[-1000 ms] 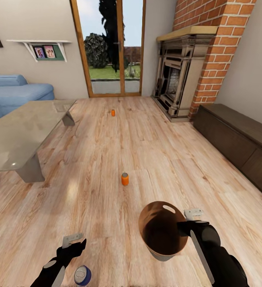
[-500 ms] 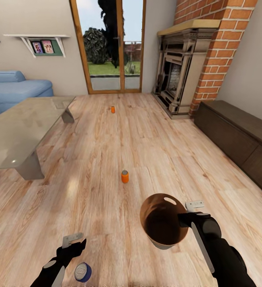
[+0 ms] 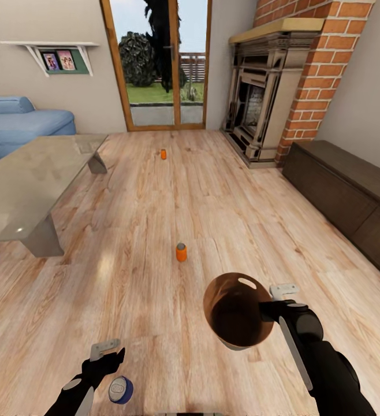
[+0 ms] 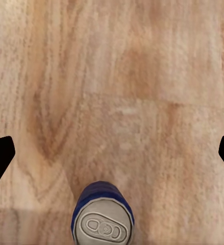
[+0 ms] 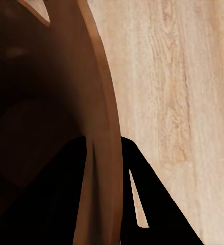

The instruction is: Put the three can of soda from the living room inside the tash can in the kitchen.

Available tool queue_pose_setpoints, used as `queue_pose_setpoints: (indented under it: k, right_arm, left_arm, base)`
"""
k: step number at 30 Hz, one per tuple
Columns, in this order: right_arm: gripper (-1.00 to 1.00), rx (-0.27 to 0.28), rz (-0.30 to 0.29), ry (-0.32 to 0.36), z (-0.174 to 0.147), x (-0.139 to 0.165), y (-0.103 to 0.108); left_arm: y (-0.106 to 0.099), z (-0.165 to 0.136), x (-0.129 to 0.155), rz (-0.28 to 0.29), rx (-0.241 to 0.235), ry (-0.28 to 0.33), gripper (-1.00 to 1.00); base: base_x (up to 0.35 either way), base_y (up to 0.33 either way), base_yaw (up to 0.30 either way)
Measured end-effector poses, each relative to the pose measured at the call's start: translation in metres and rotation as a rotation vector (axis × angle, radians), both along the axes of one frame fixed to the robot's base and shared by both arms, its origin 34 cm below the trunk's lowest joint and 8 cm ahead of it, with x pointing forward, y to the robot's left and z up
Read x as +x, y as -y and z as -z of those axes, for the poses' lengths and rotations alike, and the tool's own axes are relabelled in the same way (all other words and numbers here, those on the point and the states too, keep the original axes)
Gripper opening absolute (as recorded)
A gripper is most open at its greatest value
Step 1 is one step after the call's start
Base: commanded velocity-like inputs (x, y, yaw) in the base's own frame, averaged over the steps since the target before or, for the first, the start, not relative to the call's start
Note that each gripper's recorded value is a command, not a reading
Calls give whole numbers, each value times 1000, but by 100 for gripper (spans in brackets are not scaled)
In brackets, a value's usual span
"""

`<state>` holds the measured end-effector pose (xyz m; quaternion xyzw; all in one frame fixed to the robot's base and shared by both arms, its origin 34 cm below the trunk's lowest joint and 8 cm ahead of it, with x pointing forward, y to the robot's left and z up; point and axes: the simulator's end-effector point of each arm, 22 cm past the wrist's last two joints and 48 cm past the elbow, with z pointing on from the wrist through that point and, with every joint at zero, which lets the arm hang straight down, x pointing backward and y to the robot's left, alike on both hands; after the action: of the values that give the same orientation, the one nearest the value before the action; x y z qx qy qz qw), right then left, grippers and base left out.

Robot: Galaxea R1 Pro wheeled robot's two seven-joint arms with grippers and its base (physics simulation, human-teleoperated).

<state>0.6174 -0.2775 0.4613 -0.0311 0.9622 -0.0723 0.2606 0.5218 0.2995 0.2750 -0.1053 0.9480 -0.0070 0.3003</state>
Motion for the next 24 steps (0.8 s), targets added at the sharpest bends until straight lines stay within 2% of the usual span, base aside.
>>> queue_pose_setpoints:
  k: [24]
  right_arm:
    - [-100,2,0,-37,19,-5,0]
  left_arm:
    - [0,16,-12,0,0,-38,100]
  base:
    - [0,0,0]
